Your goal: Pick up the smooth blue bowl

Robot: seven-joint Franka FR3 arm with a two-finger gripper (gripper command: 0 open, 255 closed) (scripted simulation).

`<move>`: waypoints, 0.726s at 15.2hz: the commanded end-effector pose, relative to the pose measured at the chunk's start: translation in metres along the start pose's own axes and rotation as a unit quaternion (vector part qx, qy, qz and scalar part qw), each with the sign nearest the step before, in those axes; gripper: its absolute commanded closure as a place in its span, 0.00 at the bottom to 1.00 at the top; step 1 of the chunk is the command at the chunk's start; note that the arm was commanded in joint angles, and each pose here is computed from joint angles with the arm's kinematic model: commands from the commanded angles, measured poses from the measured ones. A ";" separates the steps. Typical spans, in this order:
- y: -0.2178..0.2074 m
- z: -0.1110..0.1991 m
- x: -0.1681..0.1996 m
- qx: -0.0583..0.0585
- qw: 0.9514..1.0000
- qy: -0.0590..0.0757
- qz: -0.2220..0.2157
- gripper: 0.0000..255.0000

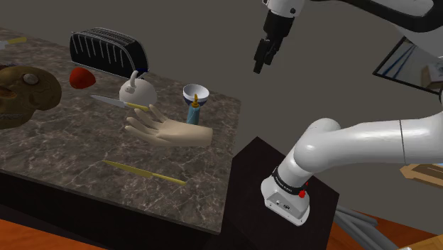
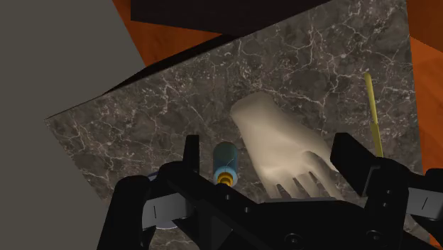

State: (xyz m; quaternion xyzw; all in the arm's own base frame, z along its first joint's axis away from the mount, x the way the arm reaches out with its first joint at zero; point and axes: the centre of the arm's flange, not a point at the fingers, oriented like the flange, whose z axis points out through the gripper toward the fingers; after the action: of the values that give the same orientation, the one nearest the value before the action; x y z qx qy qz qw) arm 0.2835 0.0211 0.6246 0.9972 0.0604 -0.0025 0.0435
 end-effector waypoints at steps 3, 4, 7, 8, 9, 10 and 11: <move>0.004 0.018 0.019 0.000 1.000 0.000 0.002 0.00; 0.006 0.027 0.028 0.000 1.000 0.001 0.002 0.00; 0.012 0.054 0.056 0.000 1.000 0.001 0.005 0.00; 0.014 0.063 0.066 0.000 1.000 0.001 0.005 0.00; 0.016 0.072 0.075 0.000 1.000 0.002 0.006 0.00; 0.018 0.081 0.085 0.000 1.000 0.002 0.007 0.00; 0.021 0.090 0.094 0.001 1.000 0.002 0.008 0.00</move>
State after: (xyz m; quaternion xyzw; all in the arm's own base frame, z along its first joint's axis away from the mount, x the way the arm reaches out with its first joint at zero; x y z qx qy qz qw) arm 0.3681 0.0083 0.5473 0.9977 0.0534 -0.0014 0.0429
